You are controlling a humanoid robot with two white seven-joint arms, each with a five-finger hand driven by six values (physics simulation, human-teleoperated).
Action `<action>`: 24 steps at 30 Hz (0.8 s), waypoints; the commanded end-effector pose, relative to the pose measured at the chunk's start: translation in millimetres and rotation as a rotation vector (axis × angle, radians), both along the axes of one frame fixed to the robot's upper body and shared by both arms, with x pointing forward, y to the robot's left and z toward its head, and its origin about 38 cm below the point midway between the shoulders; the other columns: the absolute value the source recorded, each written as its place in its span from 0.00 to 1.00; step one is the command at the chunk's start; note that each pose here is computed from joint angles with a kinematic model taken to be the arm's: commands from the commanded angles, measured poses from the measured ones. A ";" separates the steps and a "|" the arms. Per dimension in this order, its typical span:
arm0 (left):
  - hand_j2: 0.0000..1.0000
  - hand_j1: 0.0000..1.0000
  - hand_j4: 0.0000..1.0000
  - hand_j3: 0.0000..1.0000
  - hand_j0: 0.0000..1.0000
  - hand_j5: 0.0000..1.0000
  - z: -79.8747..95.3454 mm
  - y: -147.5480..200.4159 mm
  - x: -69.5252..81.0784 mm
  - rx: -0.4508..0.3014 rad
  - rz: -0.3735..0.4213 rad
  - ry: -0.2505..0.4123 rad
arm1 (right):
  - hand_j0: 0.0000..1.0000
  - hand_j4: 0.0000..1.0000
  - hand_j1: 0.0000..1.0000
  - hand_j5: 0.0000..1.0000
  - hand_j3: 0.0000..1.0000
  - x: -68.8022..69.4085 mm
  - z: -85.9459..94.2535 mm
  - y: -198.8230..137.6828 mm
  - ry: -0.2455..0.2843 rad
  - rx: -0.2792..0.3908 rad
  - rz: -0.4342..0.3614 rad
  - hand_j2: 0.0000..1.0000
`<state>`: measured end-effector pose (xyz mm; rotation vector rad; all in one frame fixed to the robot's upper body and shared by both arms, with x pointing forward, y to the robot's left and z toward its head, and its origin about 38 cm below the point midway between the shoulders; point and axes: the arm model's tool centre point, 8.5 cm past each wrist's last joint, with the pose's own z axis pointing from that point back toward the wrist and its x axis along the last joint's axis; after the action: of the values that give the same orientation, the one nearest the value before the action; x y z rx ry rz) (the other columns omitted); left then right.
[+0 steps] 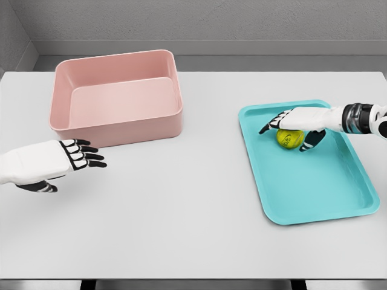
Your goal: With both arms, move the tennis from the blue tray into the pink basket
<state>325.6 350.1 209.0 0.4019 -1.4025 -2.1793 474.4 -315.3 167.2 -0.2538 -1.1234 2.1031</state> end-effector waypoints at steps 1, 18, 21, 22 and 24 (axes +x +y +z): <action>1.00 1.00 1.00 1.00 1.00 1.00 0.3 -0.2 0.0 -0.012 0.003 0.005 | 0.75 0.75 0.75 0.75 0.75 0.3 0.5 -0.6 0.000 0.004 -0.005 0.75; 1.00 1.00 1.00 1.00 1.00 1.00 0.1 1.3 -0.4 0.012 0.000 0.002 | 0.52 0.52 0.52 0.52 0.52 0.7 25.0 1.3 -0.050 0.020 0.018 0.52; 1.00 1.00 1.00 1.00 1.00 1.00 0.1 1.3 -0.4 0.012 0.000 0.002 | 0.52 0.52 0.52 0.52 0.52 -2.8 40.0 -2.2 -0.084 0.018 0.029 0.52; 1.00 1.00 1.00 1.00 1.00 1.00 0.1 1.3 -0.4 0.012 0.000 0.002 | 0.52 0.52 0.52 0.52 0.52 -8.5 48.1 -1.0 -0.102 0.011 0.052 0.52; 1.00 1.00 1.00 1.00 1.00 1.00 0.4 1.6 -0.4 0.012 0.001 0.003 | 0.52 0.52 0.52 0.52 0.52 -13.5 55.6 3.5 -0.121 0.007 0.080 0.52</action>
<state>325.1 351.3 208.7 0.4059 -1.3862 -2.1931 466.2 -313.2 212.1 -0.3275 -1.2086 2.1601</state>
